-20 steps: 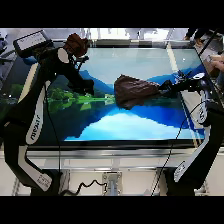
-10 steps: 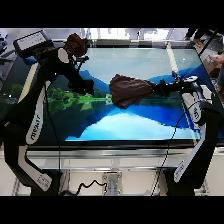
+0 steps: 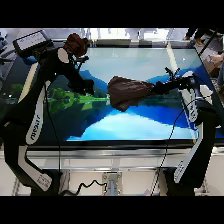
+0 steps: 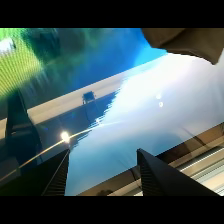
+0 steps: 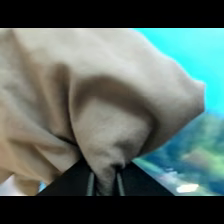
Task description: Fold the shirts.
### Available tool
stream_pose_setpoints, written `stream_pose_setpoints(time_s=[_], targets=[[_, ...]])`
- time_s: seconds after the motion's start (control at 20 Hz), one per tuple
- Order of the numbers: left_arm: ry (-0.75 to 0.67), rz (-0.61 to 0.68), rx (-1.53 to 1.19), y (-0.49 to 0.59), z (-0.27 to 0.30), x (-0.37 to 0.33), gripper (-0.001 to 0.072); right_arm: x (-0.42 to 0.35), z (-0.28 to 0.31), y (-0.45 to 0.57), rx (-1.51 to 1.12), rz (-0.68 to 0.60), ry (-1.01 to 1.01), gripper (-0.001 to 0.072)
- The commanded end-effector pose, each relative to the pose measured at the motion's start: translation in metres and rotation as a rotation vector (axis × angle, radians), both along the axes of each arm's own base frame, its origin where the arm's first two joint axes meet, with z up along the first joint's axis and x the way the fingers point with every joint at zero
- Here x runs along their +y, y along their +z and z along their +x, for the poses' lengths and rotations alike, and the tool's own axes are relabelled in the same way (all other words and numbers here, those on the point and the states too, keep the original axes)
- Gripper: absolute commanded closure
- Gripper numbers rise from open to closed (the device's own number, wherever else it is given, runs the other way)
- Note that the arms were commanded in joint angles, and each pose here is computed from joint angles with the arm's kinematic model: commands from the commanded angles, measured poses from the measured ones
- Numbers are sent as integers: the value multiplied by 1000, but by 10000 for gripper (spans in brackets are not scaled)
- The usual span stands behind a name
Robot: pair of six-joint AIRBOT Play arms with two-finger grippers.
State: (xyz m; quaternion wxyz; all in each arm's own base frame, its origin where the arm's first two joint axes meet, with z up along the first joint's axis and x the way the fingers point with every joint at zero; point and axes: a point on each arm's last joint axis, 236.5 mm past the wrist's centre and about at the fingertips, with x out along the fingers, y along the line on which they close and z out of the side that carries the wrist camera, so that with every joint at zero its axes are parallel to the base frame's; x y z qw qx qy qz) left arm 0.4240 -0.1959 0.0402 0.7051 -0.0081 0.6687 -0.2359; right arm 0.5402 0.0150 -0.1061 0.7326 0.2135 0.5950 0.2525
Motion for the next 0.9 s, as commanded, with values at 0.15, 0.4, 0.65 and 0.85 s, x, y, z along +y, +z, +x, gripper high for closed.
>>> stream_pose_setpoints(time_s=[0.15, 0.4, 0.65, 0.85], targets=[[1, 0, 0, 0, 0, 0, 209, -85, 77, 60, -442, -532, 54, 677], [1, 0, 0, 0, 0, 0, 209, -140, 136, 173, -861, -851, -36, 677], [1, 0, 1, 0, 0, 1, 209, -225, 117, 224, -895, -944, -218, 677], [1, 0, 0, 0, 0, 0, 209, -298, 39, 212, -641, -693, -452, 677]])
